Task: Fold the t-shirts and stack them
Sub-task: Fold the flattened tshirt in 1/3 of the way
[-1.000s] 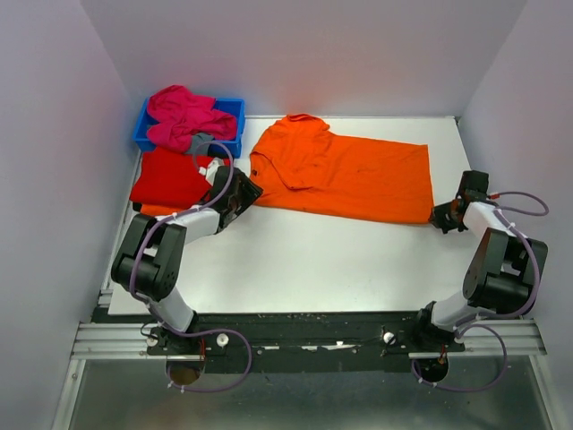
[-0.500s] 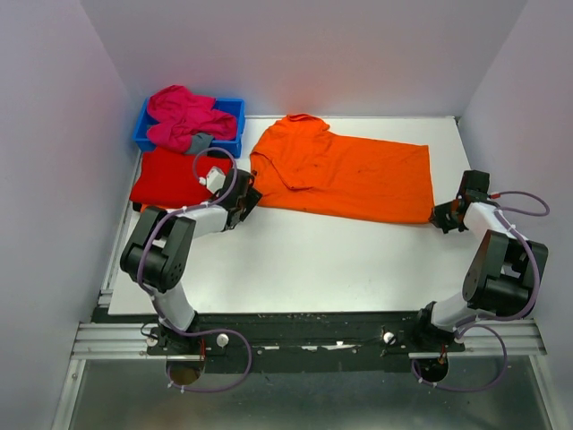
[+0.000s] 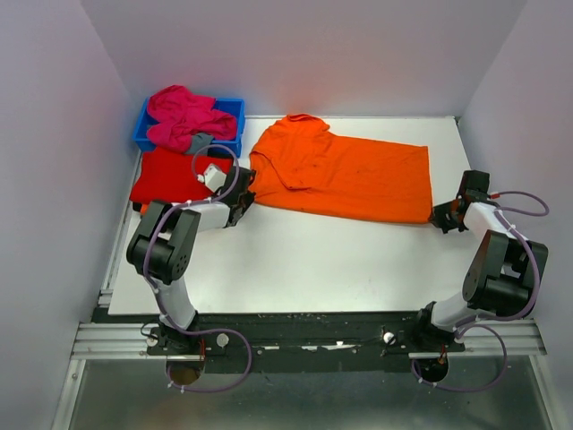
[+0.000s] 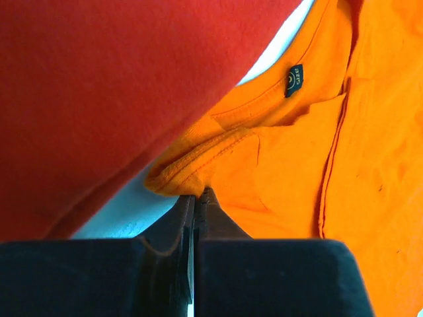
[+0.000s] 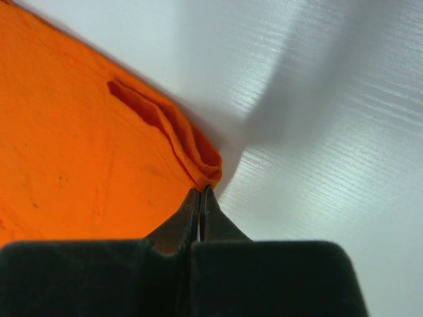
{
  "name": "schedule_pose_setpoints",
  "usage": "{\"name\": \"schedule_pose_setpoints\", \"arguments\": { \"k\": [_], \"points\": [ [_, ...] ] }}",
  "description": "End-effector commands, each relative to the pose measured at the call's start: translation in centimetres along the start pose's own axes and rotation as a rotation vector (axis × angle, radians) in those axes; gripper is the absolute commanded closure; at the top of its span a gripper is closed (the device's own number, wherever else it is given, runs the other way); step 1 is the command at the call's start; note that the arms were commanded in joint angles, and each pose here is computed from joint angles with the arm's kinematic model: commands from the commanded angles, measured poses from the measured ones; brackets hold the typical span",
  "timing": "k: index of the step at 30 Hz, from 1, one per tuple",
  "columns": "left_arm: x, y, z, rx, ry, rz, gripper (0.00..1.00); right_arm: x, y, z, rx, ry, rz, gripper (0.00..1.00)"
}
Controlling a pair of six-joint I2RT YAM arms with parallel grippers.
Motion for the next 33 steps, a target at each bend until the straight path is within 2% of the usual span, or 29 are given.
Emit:
{"name": "schedule_pose_setpoints", "arguments": {
  "k": [1,8,13,17,20,26,33],
  "points": [
    [0.7,1.5,0.0,-0.098,-0.007,0.057,1.00,0.3,0.1,-0.6,0.017,0.012,-0.005,0.99],
    [-1.7,3.3,-2.8,-0.141,-0.059,0.092,1.00,1.3,0.3,-2.3,0.037,0.063,-0.010,0.99],
    [-6.1,6.5,-6.0,-0.185,-0.142,0.109,1.00,3.6,2.9,-6.3,-0.004,0.108,0.007,0.99],
    [-7.3,8.4,-9.3,-0.204,-0.165,0.111,1.00,3.7,4.5,-10.1,-0.075,0.165,0.035,0.99],
    [-5.8,7.6,-10.8,-0.185,-0.181,0.106,1.00,2.3,3.9,-10.9,-0.089,0.164,0.039,0.99],
    [1.7,1.5,-10.8,-0.046,-0.128,0.129,1.00,-3.8,-0.1,-7.4,0.015,0.016,0.032,0.99],
    [9.6,-2.5,-13.5,0.032,-0.065,0.171,1.00,-9.5,-2.4,-6.7,-0.043,-0.099,0.036,0.99]
  ]
}}
Point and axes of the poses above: each gripper's point midway between its finger pads, its own z axis out along the fingers, its own x axis along the line the jaws close on, y = z × x, the point moved 7 cm from there along -z, back along the fingers, and after that the axes turned 5 degrees about z, right-handed, at the moved point
